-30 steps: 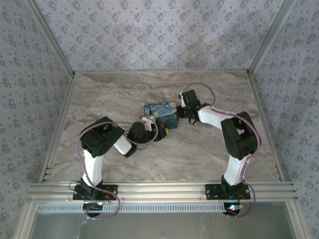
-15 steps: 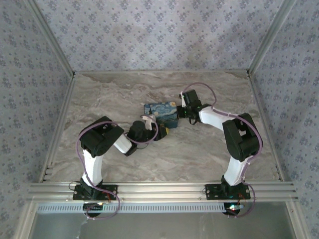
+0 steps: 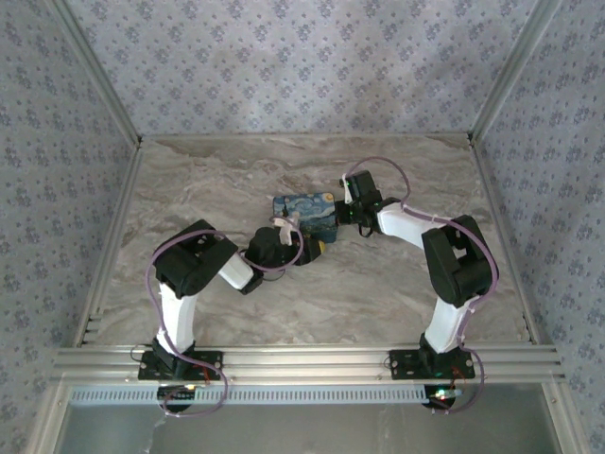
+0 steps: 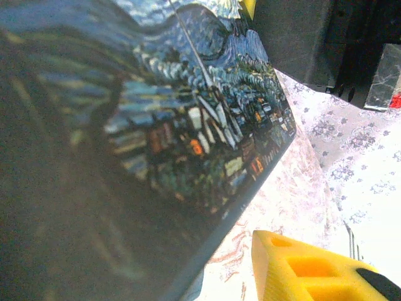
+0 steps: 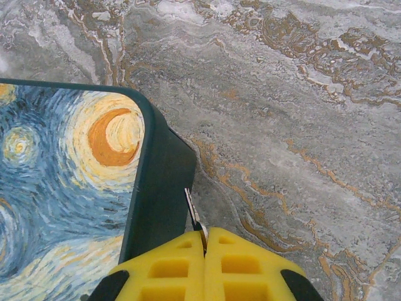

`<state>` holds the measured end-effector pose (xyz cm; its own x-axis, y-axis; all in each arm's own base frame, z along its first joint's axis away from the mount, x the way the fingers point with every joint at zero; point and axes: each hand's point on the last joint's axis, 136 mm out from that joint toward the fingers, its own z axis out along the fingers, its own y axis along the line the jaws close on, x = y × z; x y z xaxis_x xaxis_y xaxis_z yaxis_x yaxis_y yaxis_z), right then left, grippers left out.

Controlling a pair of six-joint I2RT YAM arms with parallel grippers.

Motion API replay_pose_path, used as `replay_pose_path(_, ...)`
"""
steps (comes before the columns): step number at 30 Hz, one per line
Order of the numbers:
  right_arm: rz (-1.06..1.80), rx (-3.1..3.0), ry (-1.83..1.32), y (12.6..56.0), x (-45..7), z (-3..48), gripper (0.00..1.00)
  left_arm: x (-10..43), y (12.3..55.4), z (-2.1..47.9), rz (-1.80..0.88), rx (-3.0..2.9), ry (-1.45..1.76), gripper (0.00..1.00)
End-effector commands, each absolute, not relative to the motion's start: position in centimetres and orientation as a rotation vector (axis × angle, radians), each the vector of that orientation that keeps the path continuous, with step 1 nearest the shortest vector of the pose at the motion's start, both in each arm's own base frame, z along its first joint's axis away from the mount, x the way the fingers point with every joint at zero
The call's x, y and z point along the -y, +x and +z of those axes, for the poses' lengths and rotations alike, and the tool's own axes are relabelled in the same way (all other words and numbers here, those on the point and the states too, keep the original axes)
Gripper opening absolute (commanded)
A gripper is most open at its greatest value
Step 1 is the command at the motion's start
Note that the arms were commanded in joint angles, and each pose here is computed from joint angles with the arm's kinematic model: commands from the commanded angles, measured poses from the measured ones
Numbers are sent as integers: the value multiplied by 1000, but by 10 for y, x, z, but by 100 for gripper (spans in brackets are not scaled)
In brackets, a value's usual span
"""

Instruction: Unlock a padlock with a key

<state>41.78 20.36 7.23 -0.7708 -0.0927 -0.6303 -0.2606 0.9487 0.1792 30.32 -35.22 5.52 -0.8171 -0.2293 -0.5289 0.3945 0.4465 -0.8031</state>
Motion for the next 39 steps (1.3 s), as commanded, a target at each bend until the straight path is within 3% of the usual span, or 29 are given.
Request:
replay_pose_path(1,371,-2431,-265,412,-209,78,0,339,290,15,-1340,-2277,47,41)
replay_pose_path(17,377,-2433,-269,411,-212,76,0,314,294,9,-1293,-2277,-45,35)
replay_pose_path(27,387,-2439,-278,407,-216,73,0,322,300,14,-1325,-2230,-52,47)
replay_pose_path(39,388,-2437,-283,406,-218,72,0,344,299,14,-1379,-2223,-15,50)
